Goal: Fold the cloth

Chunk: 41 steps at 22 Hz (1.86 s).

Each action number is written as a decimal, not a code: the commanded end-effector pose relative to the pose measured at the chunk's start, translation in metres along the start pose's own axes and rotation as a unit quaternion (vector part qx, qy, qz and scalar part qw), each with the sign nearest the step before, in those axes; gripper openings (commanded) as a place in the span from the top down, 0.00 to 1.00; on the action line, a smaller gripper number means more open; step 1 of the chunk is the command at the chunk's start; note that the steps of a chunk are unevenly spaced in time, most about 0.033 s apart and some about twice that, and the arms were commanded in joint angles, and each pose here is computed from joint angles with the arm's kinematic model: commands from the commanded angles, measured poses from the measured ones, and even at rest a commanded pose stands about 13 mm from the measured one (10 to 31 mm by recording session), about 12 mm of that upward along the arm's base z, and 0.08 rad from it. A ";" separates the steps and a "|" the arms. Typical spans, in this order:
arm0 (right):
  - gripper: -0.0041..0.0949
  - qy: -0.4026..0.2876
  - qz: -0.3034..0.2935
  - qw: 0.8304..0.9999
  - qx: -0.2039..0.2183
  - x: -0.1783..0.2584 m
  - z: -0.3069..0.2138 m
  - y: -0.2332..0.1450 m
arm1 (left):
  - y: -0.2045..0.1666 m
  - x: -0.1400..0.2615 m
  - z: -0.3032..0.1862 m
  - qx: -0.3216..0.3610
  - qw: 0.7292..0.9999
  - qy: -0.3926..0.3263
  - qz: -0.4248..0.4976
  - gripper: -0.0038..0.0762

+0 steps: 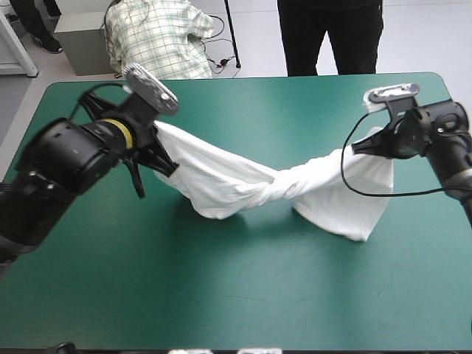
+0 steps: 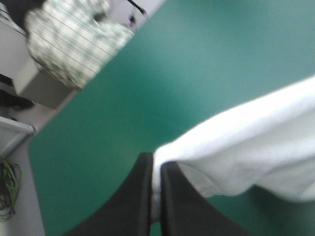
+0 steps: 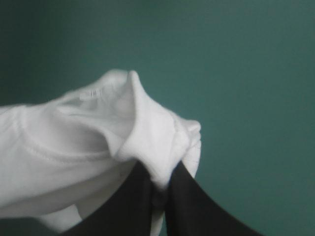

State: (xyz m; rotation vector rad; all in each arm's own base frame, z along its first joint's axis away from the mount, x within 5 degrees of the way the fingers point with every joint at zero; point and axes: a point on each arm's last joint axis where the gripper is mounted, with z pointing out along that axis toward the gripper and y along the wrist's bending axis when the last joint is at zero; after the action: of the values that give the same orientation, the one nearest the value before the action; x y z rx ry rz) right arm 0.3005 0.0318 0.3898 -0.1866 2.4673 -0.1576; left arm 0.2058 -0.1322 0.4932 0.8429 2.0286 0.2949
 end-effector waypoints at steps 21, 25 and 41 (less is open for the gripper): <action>0.98 -0.267 0.019 0.958 -0.104 0.053 -0.232 -0.013 | 0.019 0.021 -0.081 0.082 0.987 -0.093 -0.105 0.96; 0.98 -0.165 0.012 0.980 -0.114 0.039 -0.146 0.000 | -0.007 0.014 -0.007 0.033 0.998 0.021 -0.058 0.96; 0.94 -0.032 -0.018 0.996 -0.076 -0.010 0.091 0.026 | 0.000 0.029 0.213 -0.006 0.985 0.145 -0.093 0.96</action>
State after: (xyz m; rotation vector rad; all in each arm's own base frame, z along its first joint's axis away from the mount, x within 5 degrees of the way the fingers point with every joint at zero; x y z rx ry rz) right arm 0.3570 0.0557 0.3060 -0.3031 2.5000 0.0347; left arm 0.3678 -0.1390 0.3243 0.6801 2.4769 0.3689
